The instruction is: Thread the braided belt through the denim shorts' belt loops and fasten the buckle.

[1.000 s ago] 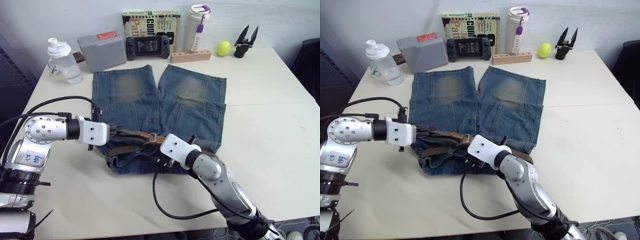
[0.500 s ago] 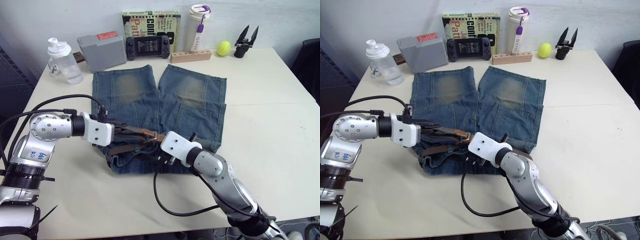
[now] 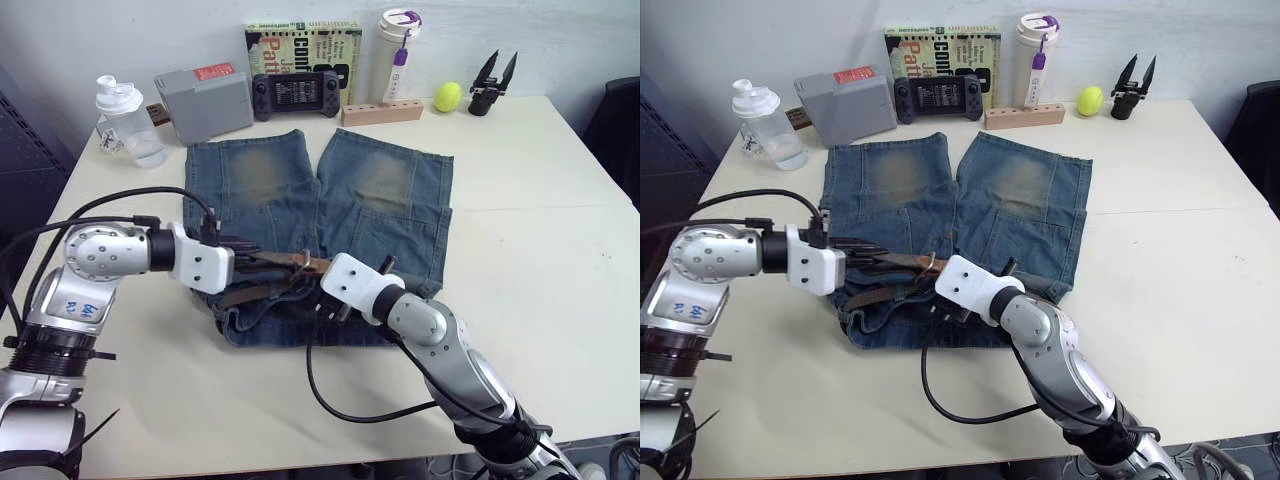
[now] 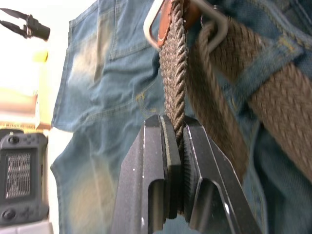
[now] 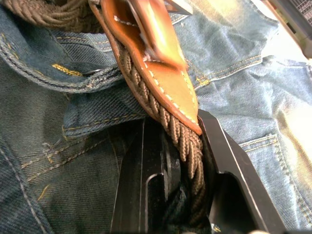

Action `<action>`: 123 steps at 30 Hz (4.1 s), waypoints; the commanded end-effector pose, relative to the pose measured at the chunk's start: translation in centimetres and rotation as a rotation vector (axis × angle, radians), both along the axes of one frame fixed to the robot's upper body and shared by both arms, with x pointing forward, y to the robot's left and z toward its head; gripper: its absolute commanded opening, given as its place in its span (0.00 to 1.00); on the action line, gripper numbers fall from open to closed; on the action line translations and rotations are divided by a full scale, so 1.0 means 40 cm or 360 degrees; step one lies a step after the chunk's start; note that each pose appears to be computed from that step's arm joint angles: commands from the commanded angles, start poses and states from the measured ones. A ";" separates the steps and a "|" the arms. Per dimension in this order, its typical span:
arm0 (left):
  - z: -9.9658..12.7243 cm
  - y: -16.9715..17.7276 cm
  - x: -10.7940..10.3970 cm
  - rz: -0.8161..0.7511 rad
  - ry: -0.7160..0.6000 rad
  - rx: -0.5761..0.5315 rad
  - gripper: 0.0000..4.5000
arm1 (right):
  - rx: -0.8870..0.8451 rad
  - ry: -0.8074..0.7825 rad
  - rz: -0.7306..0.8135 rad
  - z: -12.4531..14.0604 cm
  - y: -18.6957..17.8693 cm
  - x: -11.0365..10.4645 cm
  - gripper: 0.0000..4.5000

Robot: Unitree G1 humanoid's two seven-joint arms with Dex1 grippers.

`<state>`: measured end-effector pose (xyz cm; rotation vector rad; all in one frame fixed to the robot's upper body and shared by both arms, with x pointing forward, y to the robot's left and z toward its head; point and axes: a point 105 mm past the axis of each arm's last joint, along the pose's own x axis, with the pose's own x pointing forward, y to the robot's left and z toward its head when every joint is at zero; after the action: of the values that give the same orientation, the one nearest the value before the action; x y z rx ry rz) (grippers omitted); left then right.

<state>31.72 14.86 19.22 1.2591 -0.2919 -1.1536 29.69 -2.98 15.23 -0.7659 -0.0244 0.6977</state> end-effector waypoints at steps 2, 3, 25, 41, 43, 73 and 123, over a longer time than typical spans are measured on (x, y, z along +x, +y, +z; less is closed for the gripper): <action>-0.008 -0.065 0.018 -0.0034 0.0040 -0.0134 0.00 | -0.0008 -0.0108 0.0058 0.025 0.017 -0.004 0.04; -0.012 -0.075 0.018 -0.0046 0.0050 -0.0141 0.00 | -0.0013 -0.0108 0.0064 0.022 0.018 -0.005 0.04; -0.140 -0.219 -0.023 -0.0017 0.0536 -0.0354 0.00 | 0.0332 0.0572 0.0012 -0.032 -0.086 -0.073 0.99; -0.160 -0.249 -0.020 -0.0033 0.0545 -0.0407 0.00 | 0.0088 0.0312 0.0056 0.104 -0.225 -0.075 0.99; -0.159 -0.251 -0.020 -0.0037 0.0542 -0.0411 0.00 | -0.0009 0.0212 0.0081 0.103 -0.220 -0.063 0.99; -0.155 -0.245 -0.014 -0.0035 0.0533 -0.0410 0.00 | -0.0423 0.0140 0.0139 0.046 -0.290 -0.071 0.99; -0.238 -0.273 -0.097 -0.0043 0.0941 -0.0405 0.00 | -0.0380 0.0072 0.0123 0.063 -0.266 -0.050 0.99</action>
<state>29.69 5.06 11.47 0.5966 -0.0497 -1.2869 28.19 -13.91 16.02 -0.9670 0.1345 0.7934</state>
